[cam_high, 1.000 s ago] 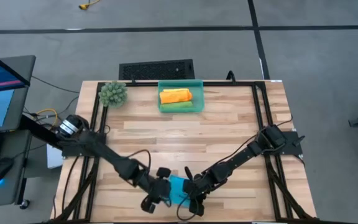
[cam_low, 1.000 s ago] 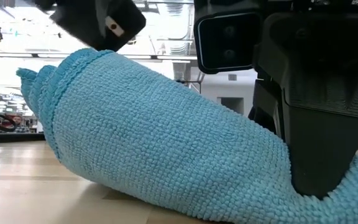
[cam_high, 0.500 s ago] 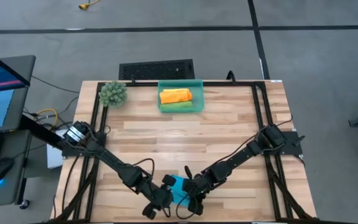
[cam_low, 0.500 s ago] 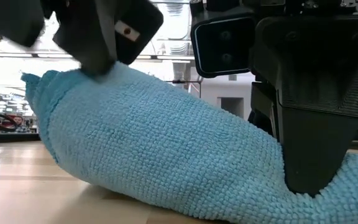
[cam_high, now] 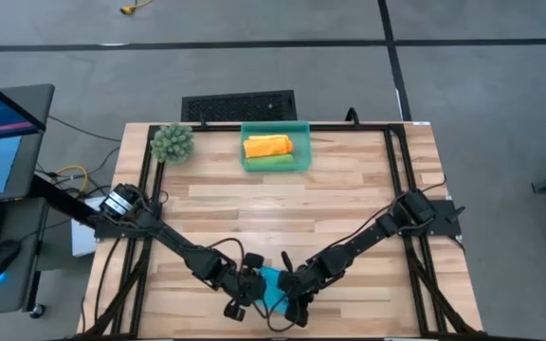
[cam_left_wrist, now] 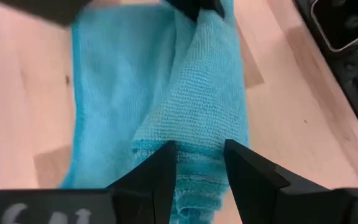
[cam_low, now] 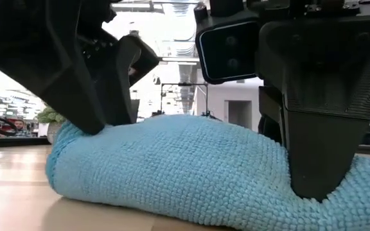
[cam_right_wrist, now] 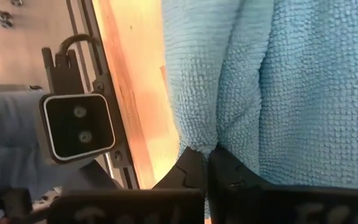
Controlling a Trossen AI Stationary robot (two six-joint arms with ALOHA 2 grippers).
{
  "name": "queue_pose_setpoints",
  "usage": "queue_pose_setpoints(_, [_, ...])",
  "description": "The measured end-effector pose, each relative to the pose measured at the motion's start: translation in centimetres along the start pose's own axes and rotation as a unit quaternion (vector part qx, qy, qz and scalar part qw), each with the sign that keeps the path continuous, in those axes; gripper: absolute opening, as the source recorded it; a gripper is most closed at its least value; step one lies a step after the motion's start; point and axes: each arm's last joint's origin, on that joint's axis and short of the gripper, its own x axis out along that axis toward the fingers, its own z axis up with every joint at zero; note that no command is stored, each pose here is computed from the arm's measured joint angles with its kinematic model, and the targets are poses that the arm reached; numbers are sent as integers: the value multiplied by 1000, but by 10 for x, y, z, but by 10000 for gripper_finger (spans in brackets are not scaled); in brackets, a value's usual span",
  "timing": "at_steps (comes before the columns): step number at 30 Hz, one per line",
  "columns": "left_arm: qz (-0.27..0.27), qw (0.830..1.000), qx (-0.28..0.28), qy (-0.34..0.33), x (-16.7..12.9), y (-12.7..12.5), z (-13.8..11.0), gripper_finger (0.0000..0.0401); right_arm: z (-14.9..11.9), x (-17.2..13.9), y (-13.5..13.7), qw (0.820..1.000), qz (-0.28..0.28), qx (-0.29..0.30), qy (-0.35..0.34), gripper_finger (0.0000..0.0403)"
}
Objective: Roll microfiber towels into tight, uniform cylinder then place into a basket
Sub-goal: Roll the blue towel
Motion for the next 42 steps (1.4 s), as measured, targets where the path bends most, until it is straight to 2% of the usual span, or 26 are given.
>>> queue_pose_setpoints(9, [-47, 997, -39, 38, 0, -2, -6, 127, 10, -2, -4, 999, 12, 47, -15, 12])
queue_pose_setpoints(16, [-42, 996, -53, 65, 9, -1, -14, 127, 12, -3, -5, 999, 13, 49, -20, 27])
queue_pose_setpoints(22, [-42, 995, -57, 71, 12, -1, -16, 127, 12, -4, -5, 997, 13, 79, -20, 51])
queue_pose_setpoints(26, [-43, 994, -64, 73, 14, -1, -17, 127, 12, -4, -5, 997, 16, 79, -16, 84])
queue_pose_setpoints(35, [-43, 994, -71, 74, 15, -1, -18, 127, 14, -5, -4, 998, 42, 49, 8, 212])
queue_pose_setpoints(39, [-42, 994, -72, 74, 15, -1, -18, 127, 13, -13, -1, 999, 40, 25, 15, 235])
queue_pose_setpoints(42, [-42, 993, -75, 75, 16, -1, -18, 127, 9, -31, 4, 1000, 7, 11, 8, 239])
